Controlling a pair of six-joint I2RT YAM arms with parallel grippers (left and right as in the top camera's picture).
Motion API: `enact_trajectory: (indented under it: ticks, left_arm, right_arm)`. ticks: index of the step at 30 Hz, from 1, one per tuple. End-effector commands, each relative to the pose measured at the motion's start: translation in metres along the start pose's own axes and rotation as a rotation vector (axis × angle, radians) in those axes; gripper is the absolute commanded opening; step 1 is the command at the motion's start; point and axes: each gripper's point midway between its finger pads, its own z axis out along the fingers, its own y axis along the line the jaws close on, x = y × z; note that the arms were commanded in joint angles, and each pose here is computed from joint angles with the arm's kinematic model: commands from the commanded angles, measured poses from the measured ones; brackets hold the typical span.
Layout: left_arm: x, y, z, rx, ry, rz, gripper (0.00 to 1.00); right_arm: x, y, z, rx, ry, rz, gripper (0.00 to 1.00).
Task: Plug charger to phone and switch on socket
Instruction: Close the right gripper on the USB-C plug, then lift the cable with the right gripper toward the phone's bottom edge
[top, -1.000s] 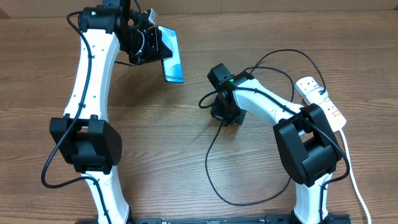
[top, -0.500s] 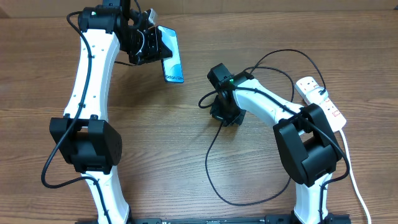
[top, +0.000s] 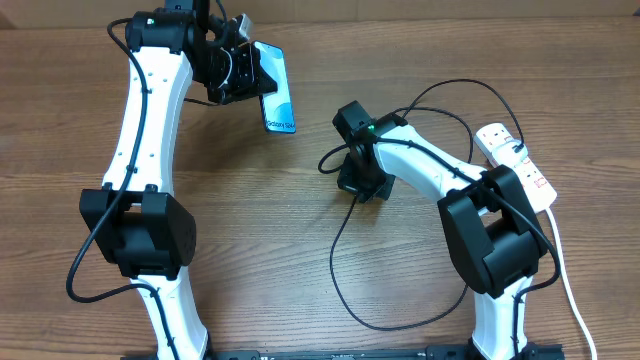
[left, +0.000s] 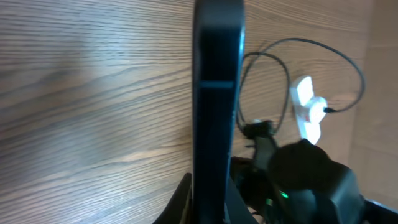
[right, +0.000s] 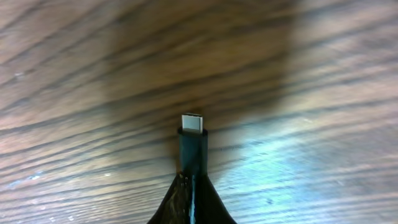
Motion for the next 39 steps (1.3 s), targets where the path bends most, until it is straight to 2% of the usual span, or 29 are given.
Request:
enact_trajectory:
  ticks: [1,5,11,14,18,20,26,30,33,35,37,38,39]
  left_arm:
    - [0.000,-0.040,-0.014,0.198,-0.008,0.109,0.04]
    - [0.000,-0.069,-0.022,0.371,-0.018,0.216,0.04]
    - [-0.006,-0.096,-0.036,0.534,-0.055,0.303,0.04]
    - [-0.011,-0.112,-0.045,0.624,-0.086,0.372,0.04]
    - [-0.018,-0.118,-0.050,0.650,-0.112,0.392,0.04]
    - [-0.016,-0.121,-0.052,0.669,-0.107,0.396,0.04]
    - [0.003,-0.149,-0.071,0.872,-0.085,0.540,0.04]
    - [0.003,-0.149,-0.071,0.872,-0.086,0.542,0.04]
    - [-0.001,-0.146,-0.067,0.838,-0.102,0.549,0.04]
    - [-0.011,-0.134,-0.054,0.721,-0.132,0.526,0.04]
    - [-0.026,-0.111,-0.037,0.545,-0.156,0.441,0.04]
    - [-0.033,-0.096,-0.029,0.444,-0.168,0.380,0.04]
    - [-0.037,-0.083,-0.023,0.365,-0.173,0.327,0.04]
  right_arm:
    - [-0.008,0.017,-0.008,-0.039,-0.005,-0.092,0.04]
    - [-0.021,0.036,-0.053,-0.107,-0.075,-0.161,0.04]
    - [-0.024,0.053,-0.153,-0.252,-0.247,-0.289,0.04]
    - [-0.010,0.051,-0.202,-0.320,-0.326,-0.352,0.04]
    - [0.025,0.057,-0.251,-0.420,-0.390,-0.561,0.04]
    - [0.037,0.060,-0.261,-0.446,-0.403,-0.609,0.04]
    - [0.060,0.075,-0.266,-0.464,-0.416,-0.673,0.04]
    - [0.056,0.076,-0.268,-0.455,-0.442,-0.667,0.04]
    - [0.049,0.070,-0.266,-0.422,-0.456,-0.585,0.04]
    - [0.039,0.063,-0.266,-0.390,-0.474,-0.488,0.04]
    - [0.028,0.051,-0.264,-0.356,-0.487,-0.340,0.06]
    - [0.024,0.046,-0.263,-0.345,-0.487,-0.277,0.11]
    - [0.021,0.042,-0.263,-0.339,-0.486,-0.235,0.21]
